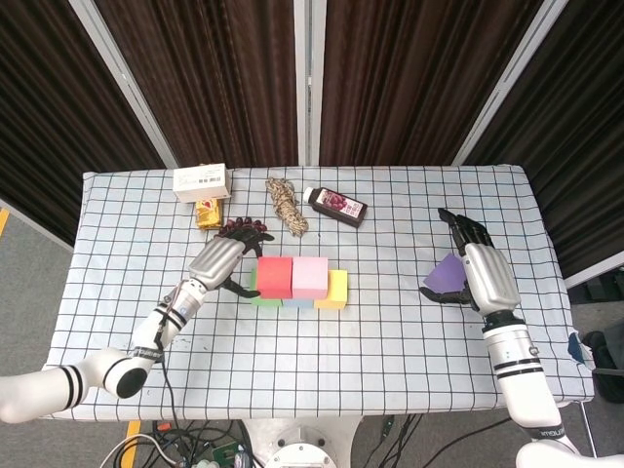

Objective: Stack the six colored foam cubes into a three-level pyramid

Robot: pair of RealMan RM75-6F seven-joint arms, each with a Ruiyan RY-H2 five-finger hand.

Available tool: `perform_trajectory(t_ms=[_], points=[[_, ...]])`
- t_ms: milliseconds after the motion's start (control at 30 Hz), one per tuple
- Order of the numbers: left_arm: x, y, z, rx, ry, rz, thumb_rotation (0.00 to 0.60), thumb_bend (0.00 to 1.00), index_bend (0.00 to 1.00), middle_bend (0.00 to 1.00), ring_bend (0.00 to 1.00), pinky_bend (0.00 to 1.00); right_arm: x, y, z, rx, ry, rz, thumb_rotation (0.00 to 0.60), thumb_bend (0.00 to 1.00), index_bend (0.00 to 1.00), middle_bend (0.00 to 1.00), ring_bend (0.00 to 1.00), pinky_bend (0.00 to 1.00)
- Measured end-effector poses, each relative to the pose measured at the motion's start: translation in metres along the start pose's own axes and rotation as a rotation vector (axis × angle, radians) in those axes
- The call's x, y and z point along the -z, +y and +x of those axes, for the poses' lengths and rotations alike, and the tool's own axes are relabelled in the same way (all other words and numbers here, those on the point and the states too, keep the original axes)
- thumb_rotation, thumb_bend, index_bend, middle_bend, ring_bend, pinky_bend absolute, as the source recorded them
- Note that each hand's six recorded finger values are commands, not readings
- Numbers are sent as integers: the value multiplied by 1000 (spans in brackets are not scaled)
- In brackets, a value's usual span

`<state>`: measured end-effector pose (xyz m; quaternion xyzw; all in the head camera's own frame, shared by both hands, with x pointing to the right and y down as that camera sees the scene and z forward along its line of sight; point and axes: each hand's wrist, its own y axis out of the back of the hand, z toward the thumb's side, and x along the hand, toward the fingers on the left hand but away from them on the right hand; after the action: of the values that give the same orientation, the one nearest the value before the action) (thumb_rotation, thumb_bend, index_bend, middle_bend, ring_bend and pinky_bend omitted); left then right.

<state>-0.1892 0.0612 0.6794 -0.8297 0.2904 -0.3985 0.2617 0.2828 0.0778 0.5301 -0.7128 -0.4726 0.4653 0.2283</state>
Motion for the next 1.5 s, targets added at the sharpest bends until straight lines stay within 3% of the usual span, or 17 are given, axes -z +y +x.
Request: perform_trajectory(t_ms=[367, 700, 1200, 1500], points=[[0, 0, 0, 2, 5, 4, 600, 16, 176, 425, 135, 145, 1, -2, 0, -7, 2, -1, 600, 0, 0, 102, 14, 0], [4, -1, 0, 2, 18, 3, 600, 18, 167, 309, 134, 145, 0, -4, 1, -15, 7, -3, 600, 0, 0, 101, 13, 0], [3, 7, -4, -21, 8, 19, 600, 16, 148, 216, 113, 144, -1, -4, 1, -21, 11, -3, 600, 0, 0, 101, 14, 0], [41, 22, -32, -62, 103, 109, 600, 16, 142, 194, 107, 144, 2, -5, -2, -28, -2, 23, 600, 0, 0, 101, 13, 0]])
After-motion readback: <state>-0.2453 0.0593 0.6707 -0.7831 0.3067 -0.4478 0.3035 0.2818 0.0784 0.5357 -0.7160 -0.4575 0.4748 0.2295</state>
